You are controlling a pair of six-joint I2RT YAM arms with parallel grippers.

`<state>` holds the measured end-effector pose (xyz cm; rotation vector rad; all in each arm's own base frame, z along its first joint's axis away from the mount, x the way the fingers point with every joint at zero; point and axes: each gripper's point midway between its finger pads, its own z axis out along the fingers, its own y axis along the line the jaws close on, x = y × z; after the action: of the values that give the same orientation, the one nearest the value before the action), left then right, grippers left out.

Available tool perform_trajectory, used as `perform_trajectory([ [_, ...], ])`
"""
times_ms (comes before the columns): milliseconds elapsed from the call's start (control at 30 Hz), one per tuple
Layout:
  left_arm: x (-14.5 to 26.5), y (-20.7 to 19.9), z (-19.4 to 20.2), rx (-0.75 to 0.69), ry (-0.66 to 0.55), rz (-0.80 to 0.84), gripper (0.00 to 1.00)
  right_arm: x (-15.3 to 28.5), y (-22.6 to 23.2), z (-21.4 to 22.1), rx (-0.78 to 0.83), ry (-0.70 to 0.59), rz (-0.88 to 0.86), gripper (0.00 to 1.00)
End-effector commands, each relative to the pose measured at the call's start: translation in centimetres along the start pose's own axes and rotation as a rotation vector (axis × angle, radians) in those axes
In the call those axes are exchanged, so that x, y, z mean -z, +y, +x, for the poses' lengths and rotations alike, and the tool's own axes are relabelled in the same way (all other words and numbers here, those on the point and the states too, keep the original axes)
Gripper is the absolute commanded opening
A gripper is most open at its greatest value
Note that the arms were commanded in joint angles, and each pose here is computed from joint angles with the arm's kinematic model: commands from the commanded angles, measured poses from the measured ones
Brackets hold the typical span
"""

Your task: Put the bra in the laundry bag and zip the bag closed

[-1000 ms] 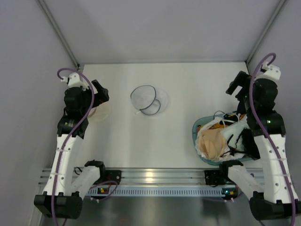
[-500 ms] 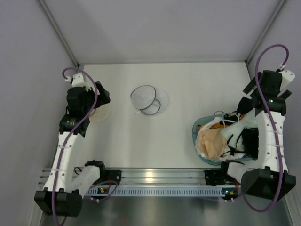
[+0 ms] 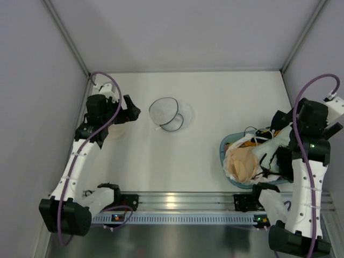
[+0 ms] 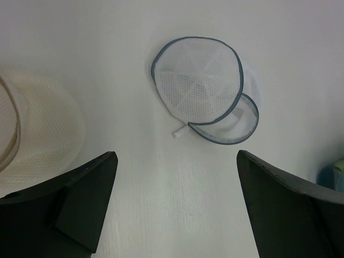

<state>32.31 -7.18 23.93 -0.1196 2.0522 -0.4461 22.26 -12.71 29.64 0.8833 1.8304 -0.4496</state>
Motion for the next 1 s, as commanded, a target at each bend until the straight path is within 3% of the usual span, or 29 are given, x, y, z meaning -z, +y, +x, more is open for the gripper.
perform_trajectory([
  [0,-1.2,-3.3,-1.1,-0.052,-0.001,0.108,0.98,-0.2,0.1,1.3,-0.010,0.017,-0.021,0.99],
  [167,-5.1,-7.7,-1.2,-0.132,0.005,0.029,0.99,-0.7,1.4,1.8,-0.009,0.036,-0.077,0.99],
  [200,-7.2,-9.0,0.8,-0.149,0.064,0.026,0.99,-0.8,1.5,1.9,-0.005,0.037,-0.077,0.99],
  [267,-9.6,-9.5,-0.1,-0.173,0.028,-0.034,0.98,-1.1,1.4,2.5,0.007,0.046,-0.075,0.99],
  [300,-12.0,-9.3,1.7,-0.227,0.076,-0.055,0.98,-1.2,1.4,2.6,0.006,0.047,-0.076,0.99],
  [433,-17.2,-11.2,0.6,-0.289,0.067,-0.065,0.97,-0.7,2.1,2.0,-0.017,0.033,-0.119,0.99],
  [500,-19.9,-11.5,2.3,-0.333,0.098,-0.089,0.96,-0.4,2.3,1.6,-0.030,0.026,-0.128,0.99],
  [533,-20.7,-11.8,1.1,-0.352,0.061,-0.124,0.96,-0.2,2.4,1.5,-0.033,0.025,-0.137,0.99],
  [600,-22.7,-12.7,3.5,-0.414,0.094,-0.136,0.93,0.1,2.5,1.3,-0.038,0.023,-0.149,0.99],
  [667,-23.4,-13.9,3.6,-0.438,0.072,-0.153,0.91,0.1,2.3,1.3,-0.041,0.018,-0.145,0.99],
  [967,-25.6,-12.6,7.5,-0.478,0.097,-0.286,0.76,0.5,1.3,1.1,-0.040,0.000,-0.109,0.99],
])
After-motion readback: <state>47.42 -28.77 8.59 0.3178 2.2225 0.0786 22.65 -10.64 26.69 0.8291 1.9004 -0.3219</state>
